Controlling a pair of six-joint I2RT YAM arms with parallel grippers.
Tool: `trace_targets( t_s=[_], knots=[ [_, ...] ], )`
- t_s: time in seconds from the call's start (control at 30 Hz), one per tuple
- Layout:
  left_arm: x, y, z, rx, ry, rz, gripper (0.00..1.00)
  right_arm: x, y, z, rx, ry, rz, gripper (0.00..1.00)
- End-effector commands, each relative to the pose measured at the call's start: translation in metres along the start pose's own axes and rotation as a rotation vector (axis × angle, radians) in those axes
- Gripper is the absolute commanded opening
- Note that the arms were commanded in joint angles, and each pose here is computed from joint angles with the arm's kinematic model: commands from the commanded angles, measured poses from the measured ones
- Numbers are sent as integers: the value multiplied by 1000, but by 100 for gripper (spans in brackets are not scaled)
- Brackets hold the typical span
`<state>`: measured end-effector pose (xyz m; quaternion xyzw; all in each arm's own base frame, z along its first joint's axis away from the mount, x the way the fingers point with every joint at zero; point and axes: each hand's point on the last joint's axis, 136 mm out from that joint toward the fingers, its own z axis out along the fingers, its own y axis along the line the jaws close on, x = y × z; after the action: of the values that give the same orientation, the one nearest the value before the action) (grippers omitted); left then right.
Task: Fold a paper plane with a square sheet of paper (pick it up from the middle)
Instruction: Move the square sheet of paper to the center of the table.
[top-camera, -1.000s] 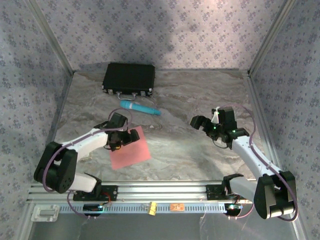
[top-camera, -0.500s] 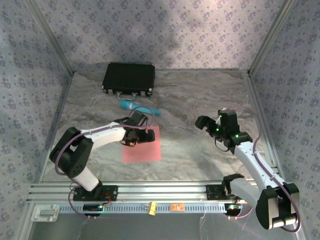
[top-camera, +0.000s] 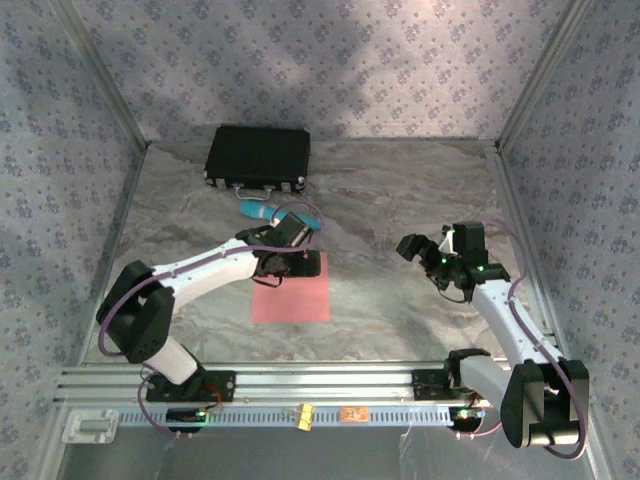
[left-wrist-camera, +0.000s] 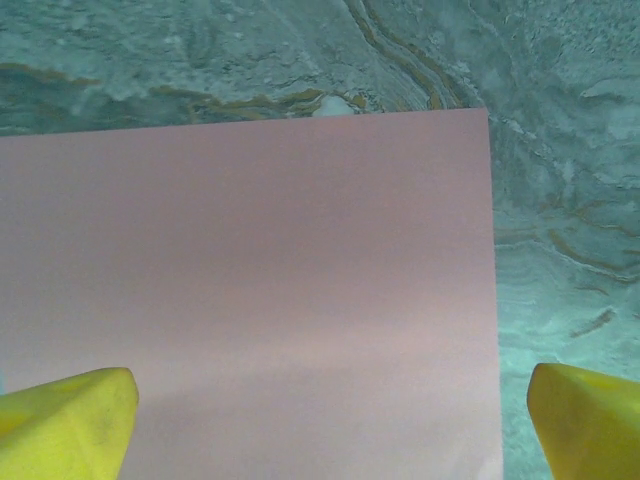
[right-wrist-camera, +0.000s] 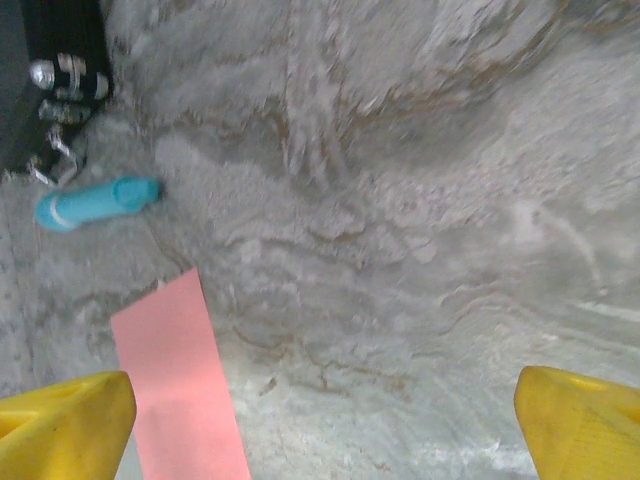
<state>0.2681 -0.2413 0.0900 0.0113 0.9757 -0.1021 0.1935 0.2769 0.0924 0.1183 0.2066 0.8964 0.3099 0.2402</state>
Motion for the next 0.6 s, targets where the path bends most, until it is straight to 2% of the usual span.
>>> trace_targets(
  t_s=[0.0, 0.3, 0.57],
  knots=[
    [17, 17, -10, -88, 84, -63, 99, 7, 23, -5, -38, 50, -81, 99],
    [33, 20, 21, -163, 201, -55, 99, 15, 55, 10, -68, 86, -184, 99],
    [34, 25, 33, -203, 229, -43, 99, 24, 65, 26, -56, 120, -229, 99]
  ],
)
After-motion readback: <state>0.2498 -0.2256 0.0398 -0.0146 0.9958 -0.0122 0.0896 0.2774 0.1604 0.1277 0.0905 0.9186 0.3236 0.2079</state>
